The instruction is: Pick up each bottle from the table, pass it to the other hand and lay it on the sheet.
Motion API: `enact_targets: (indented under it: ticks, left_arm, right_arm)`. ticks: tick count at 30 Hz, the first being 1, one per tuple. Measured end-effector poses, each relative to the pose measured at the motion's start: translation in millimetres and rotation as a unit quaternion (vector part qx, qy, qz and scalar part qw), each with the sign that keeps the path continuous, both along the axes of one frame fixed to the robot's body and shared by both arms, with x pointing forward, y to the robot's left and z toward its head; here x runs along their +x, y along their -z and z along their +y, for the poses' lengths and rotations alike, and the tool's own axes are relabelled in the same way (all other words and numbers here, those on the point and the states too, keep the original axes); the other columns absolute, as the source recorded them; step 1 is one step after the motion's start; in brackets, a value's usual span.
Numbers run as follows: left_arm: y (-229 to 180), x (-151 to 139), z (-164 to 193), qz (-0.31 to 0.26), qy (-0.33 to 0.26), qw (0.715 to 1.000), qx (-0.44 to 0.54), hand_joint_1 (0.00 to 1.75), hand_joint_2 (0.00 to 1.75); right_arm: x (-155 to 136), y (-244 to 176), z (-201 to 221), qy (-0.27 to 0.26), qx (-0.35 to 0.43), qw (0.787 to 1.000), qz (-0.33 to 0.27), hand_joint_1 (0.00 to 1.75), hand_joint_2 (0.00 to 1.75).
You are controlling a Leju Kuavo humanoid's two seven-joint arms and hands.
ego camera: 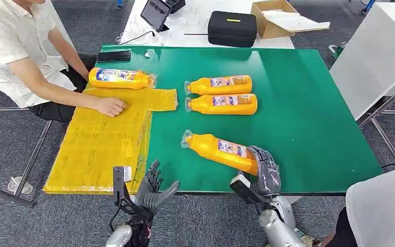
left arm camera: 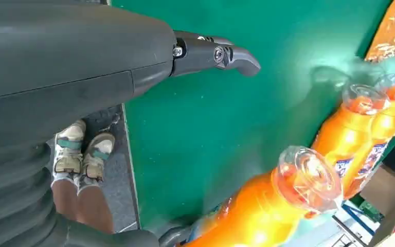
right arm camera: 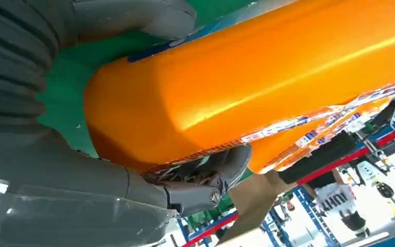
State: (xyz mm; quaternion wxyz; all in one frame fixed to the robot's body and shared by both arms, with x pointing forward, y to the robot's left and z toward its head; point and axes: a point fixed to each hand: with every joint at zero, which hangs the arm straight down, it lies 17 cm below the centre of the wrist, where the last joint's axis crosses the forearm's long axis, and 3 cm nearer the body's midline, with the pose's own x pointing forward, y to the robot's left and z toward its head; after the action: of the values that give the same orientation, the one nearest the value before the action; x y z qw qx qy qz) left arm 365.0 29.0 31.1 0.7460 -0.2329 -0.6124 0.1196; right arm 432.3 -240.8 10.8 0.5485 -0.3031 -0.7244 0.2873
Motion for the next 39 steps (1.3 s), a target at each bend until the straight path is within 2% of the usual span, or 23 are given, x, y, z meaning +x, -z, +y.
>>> enact_targets:
  ticks: [7, 15, 22, 31, 39]
  left_arm:
    - [-5.5, 1.5, 10.6, -0.014, -0.028, 0.999, -0.009, 0.00, 1.75]
    - [-44.2, 1.9, 0.5, -0.077, -0.002, 0.995, -0.060, 0.00, 1.75]
    - [-68.8, 1.9, -6.8, -0.112, 0.015, 0.990, -0.079, 0.00, 1.75]
    - [-84.2, 0.5, -16.0, -0.130, 0.033, 0.986, -0.103, 0.00, 1.75]
    - [-103.9, 10.2, -17.6, -0.145, 0.031, 0.980, -0.135, 0.00, 1.75]
  right_arm:
    - [-11.6, -16.5, 11.0, -0.002, 0.059, 0.998, -0.018, 1.75, 1.75]
    - [-24.8, -44.7, 79.7, -0.085, 0.110, 0.990, -0.035, 1.75, 1.75]
    - [-36.7, -74.0, 146.5, -0.174, 0.170, 0.969, -0.043, 1.75, 1.75]
    - [-33.3, -95.0, 172.6, -0.204, 0.206, 0.956, -0.049, 1.75, 1.75]
    - [-30.8, -104.2, 200.8, -0.239, 0.221, 0.945, -0.040, 1.75, 1.75]
